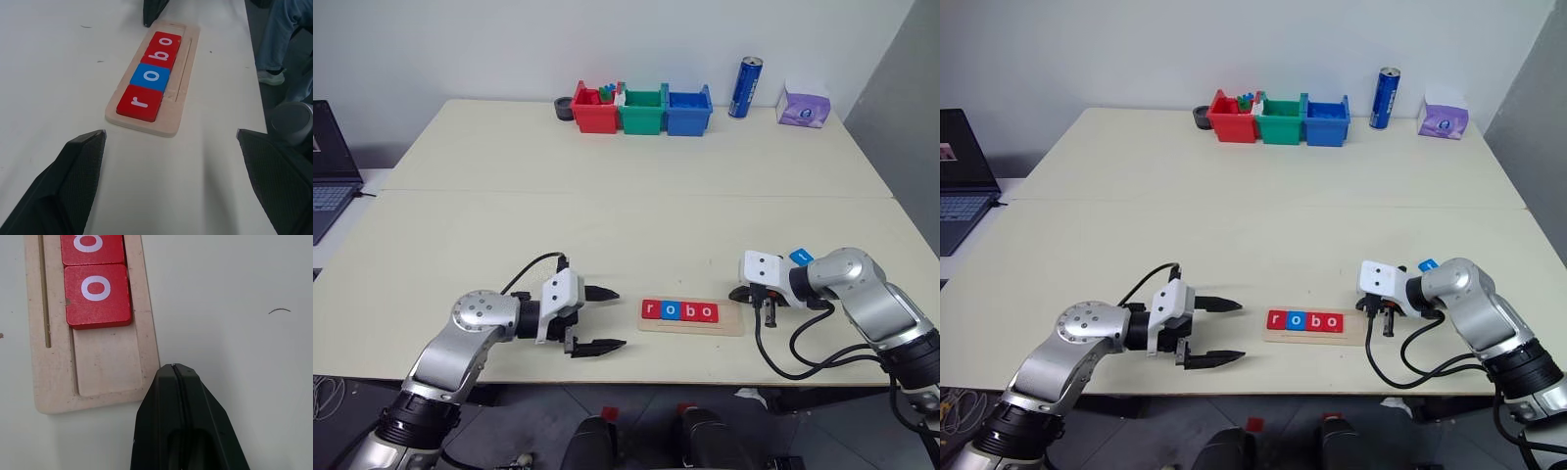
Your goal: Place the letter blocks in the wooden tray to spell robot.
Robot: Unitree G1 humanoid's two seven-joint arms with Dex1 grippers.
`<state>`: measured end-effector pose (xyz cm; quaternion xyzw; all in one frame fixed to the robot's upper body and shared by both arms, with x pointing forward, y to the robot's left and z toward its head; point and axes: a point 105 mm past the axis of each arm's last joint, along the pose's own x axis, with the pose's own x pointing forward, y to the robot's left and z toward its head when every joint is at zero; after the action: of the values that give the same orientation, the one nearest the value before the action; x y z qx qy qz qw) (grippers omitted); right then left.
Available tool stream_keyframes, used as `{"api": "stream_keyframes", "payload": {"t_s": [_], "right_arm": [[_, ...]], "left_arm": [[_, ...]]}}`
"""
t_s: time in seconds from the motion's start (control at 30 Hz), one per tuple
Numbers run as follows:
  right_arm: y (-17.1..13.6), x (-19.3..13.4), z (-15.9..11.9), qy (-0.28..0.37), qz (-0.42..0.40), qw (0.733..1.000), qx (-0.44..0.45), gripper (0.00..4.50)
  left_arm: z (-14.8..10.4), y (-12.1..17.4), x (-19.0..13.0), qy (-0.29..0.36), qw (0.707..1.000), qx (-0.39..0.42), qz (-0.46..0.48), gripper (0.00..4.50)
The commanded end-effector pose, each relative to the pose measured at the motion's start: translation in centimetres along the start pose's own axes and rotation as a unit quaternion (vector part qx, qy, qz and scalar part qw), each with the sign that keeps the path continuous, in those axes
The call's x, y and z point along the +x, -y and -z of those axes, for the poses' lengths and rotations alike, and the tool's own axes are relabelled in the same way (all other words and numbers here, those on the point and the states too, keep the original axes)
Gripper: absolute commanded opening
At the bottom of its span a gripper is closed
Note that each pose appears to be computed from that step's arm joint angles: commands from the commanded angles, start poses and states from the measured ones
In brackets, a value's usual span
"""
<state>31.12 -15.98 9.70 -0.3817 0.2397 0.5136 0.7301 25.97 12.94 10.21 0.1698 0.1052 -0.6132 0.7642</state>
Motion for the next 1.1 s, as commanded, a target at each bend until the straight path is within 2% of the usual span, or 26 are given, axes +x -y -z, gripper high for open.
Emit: {"api": "stream_keyframes", "payload": {"t_s": [0.03, 0.1, 0.17, 0.27, 0.4, 0.47, 0.53, 0.63, 0.9, 1.1], "right_arm": [[0.9, -0.9, -0.6, 0.003, 0.025, 0.999, -0.023, 0.02], [1.2, -1.7, -0.9, 0.013, 0.033, 0.999, -0.021, 0.02], [2.3, -3.1, -1.4, 0.041, 0.076, 0.996, 0.01, 0.02], [3.8, -5.5, -1.0, 0.072, 0.156, 0.983, 0.072, 0.6], [5.3, -8.2, 1.3, 0.104, 0.297, 0.934, 0.171, 2.03], [5.5, -8.6, 3.2, 0.094, 0.351, 0.908, 0.211, 2.75], [5.7, -8.5, 4.8, 0.084, 0.387, 0.885, 0.245, 3.39], [6.4, -8.2, 6.3, 0.077, 0.401, 0.872, 0.271, 4.47], [8.3, -7.2, 9.4, 0.06, 0.358, 0.868, 0.339, 4.47], [7.7, -6.2, 11.0, 0.037, 0.314, 0.867, 0.386, 4.47]], "left_arm": [[-1.4, 0.0, 0.2, 0.015, 1.0, 0.019, 0.002, 4.5], [-1.5, 0.0, 0.2, 0.015, 1.0, 0.019, 0.002, 4.5], [-1.5, 0.0, 0.2, 0.015, 1.0, 0.018, 0.001, 4.5], [-1.5, 0.1, 0.1, 0.015, 1.0, 0.018, -0.001, 4.5], [-1.4, 0.2, 0.0, 0.013, 1.0, 0.017, -0.003, 4.5], [-1.4, 0.2, -0.1, 0.012, 1.0, 0.017, -0.002, 4.5], [-1.3, 0.2, 0.0, 0.011, 1.0, 0.018, 0.0, 4.5], [-1.3, 0.1, 0.1, 0.01, 1.0, 0.021, 0.006, 4.5], [-1.3, -0.3, 0.3, 0.01, 0.999, 0.027, 0.014, 4.5], [-1.0, -0.2, 0.2, 0.008, 1.0, 0.026, 0.013, 4.5]]}}
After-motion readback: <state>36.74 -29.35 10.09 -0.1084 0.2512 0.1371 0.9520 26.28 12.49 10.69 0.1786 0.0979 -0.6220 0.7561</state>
